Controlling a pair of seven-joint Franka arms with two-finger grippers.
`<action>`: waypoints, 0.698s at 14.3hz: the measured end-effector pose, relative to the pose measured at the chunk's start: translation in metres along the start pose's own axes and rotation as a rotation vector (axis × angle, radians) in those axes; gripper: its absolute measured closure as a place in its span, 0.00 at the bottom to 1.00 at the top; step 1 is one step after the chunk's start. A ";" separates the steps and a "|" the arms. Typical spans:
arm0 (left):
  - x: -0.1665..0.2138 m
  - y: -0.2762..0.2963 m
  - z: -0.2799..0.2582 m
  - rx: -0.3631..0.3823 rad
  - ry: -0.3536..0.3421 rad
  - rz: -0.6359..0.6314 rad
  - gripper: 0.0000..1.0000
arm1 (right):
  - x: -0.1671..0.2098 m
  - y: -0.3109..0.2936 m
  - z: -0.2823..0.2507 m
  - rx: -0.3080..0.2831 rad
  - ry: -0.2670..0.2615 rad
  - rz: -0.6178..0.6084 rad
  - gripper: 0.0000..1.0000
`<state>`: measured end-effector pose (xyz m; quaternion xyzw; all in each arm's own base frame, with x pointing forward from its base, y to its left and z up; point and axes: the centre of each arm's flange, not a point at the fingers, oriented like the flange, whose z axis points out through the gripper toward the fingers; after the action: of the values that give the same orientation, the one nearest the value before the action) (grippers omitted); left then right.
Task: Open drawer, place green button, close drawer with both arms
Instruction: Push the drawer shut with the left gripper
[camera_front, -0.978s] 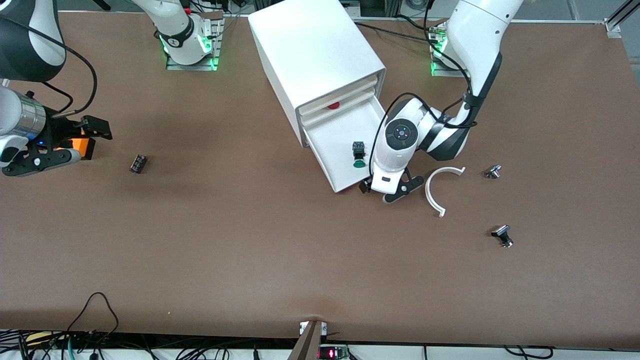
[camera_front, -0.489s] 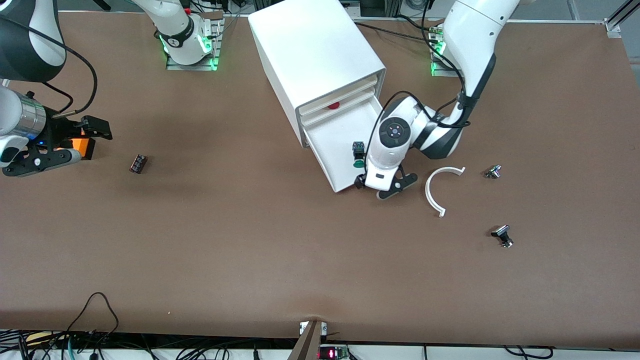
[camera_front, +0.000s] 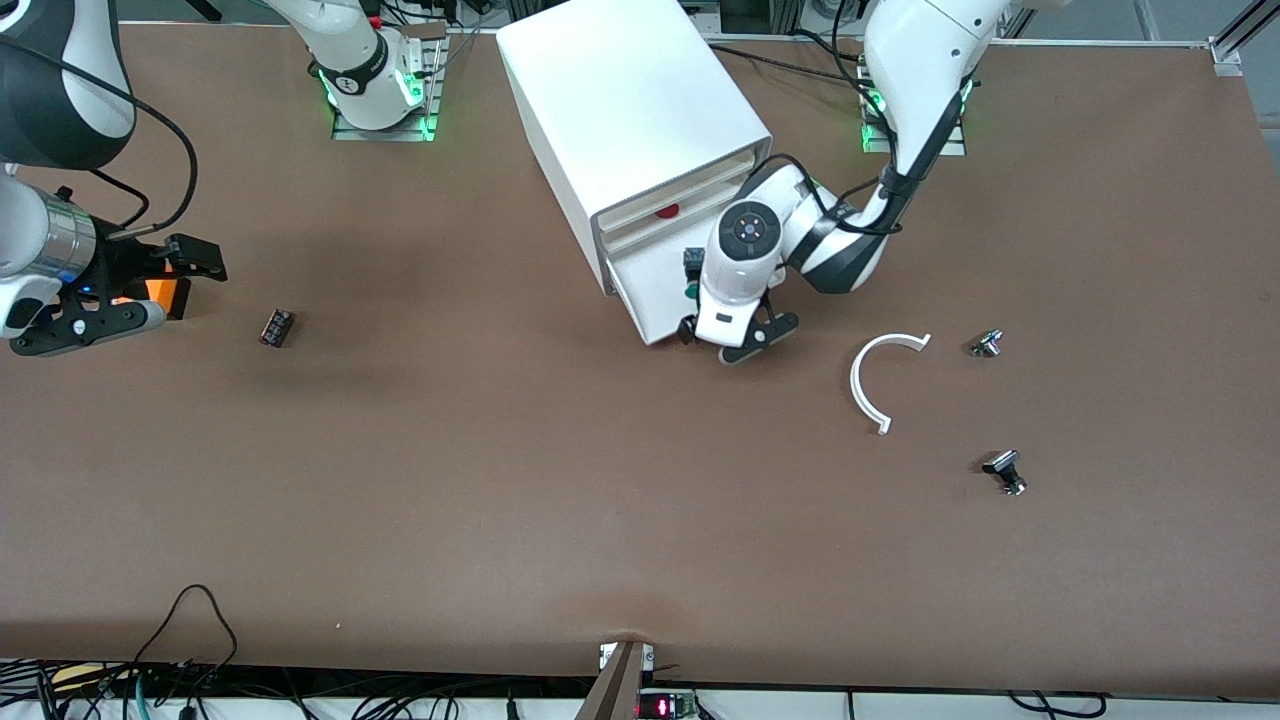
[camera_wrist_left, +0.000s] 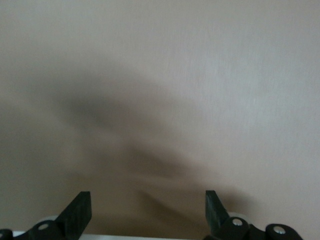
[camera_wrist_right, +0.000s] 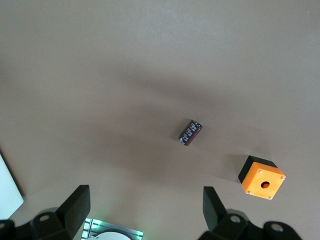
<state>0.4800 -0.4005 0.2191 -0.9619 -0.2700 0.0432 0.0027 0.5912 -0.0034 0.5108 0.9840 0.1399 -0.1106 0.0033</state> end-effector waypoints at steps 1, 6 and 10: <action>-0.010 -0.001 -0.001 0.003 -0.005 -0.008 0.00 | 0.000 0.000 0.000 0.000 0.000 0.000 0.00; -0.057 0.003 -0.004 0.005 -0.029 -0.038 0.00 | 0.000 0.000 0.000 0.000 0.000 0.000 0.00; -0.089 0.008 -0.006 0.004 -0.049 -0.073 0.00 | 0.000 0.000 0.000 0.000 0.000 0.000 0.00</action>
<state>0.4085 -0.4535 0.2318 -0.9501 -0.3046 0.0670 -0.0005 0.5913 -0.0034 0.5108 0.9840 0.1400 -0.1106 0.0033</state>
